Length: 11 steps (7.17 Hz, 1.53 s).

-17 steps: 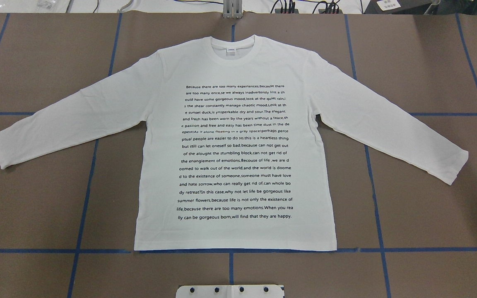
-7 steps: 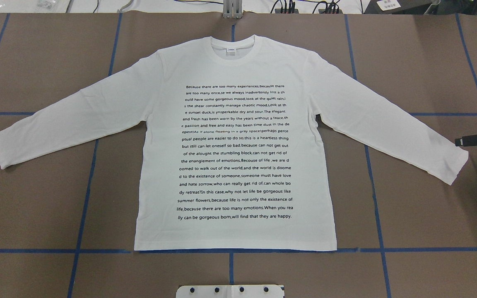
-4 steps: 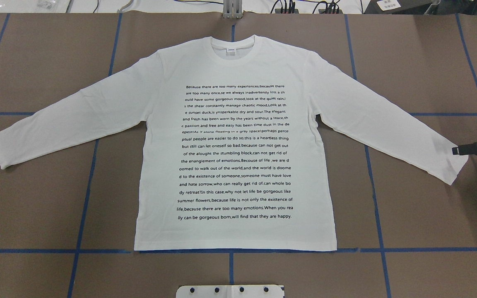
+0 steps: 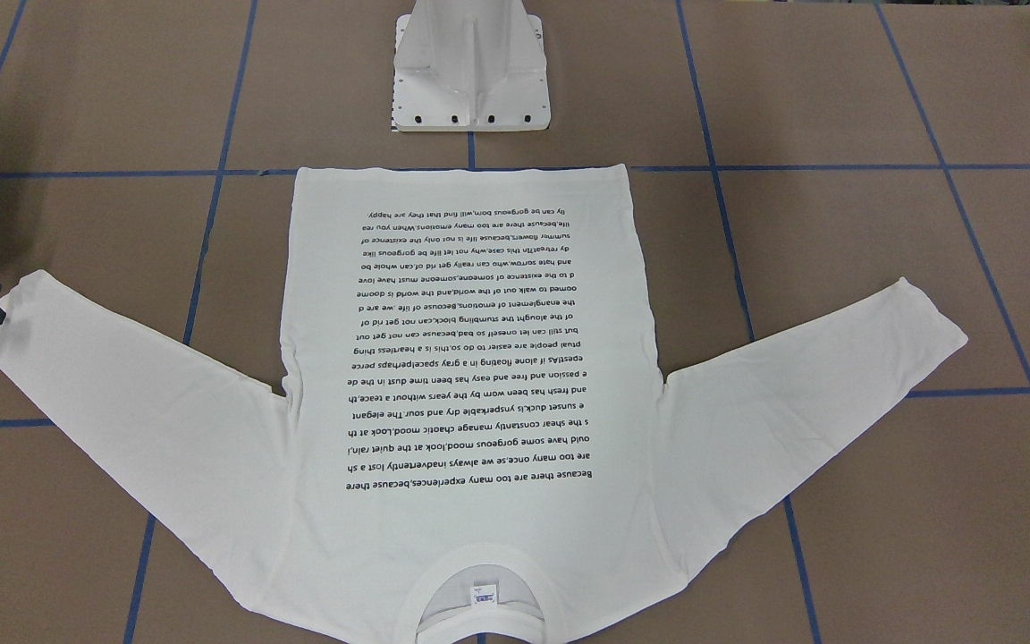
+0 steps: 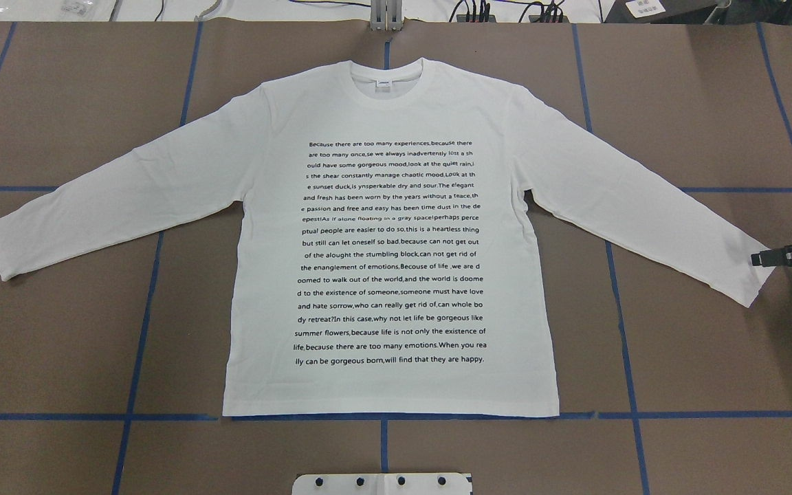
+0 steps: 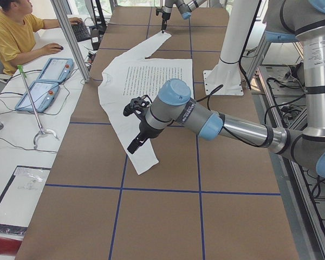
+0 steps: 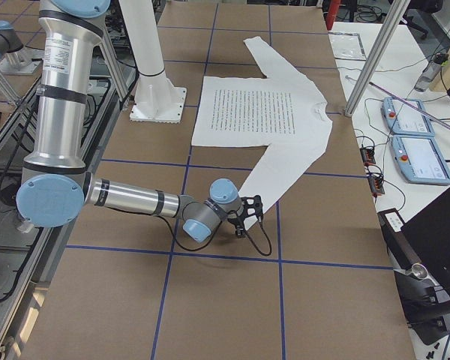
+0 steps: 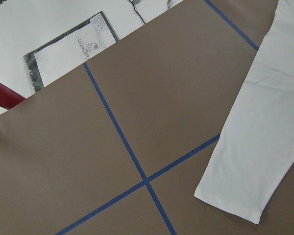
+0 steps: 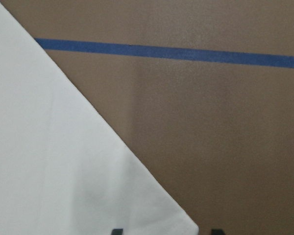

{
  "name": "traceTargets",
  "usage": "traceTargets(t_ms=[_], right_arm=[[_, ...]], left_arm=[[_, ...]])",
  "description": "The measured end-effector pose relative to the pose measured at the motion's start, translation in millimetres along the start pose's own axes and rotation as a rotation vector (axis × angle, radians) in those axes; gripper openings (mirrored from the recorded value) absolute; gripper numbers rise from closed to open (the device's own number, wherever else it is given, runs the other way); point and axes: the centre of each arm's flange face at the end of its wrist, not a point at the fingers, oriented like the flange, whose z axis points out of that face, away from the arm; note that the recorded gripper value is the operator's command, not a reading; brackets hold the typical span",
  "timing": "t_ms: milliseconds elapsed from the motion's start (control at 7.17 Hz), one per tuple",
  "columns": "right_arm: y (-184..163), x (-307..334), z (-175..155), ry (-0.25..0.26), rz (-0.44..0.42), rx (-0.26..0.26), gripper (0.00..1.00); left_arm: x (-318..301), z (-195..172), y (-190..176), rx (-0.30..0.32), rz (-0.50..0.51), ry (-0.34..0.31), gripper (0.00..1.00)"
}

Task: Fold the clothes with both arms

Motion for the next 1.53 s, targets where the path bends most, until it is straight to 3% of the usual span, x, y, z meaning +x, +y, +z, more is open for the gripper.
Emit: traceTargets(t_ms=[139, 558, 976, 1255, 1534], right_arm=[[1, 0, 1, 0.000, -0.003, -0.002, 0.00], [-1, -4, -2, -0.014, -0.024, -0.004, 0.00], [-27, -13, -34, -0.050, -0.033, 0.010, 0.00], [-83, -74, -78, -0.034, 0.010, -0.004, 0.00], [-172, -188, -137, 0.014, 0.060, -0.036, 0.00]], left_arm=[[0, 0, 1, -0.001, -0.001, 0.001, 1.00], [0, 1, 1, -0.002, -0.002, 0.002, 1.00], [-1, 1, 2, -0.003, -0.003, 0.002, 1.00], [-1, 2, 3, -0.005, -0.006, 0.006, 1.00], [-1, 3, 4, -0.006, -0.009, 0.015, 1.00]])
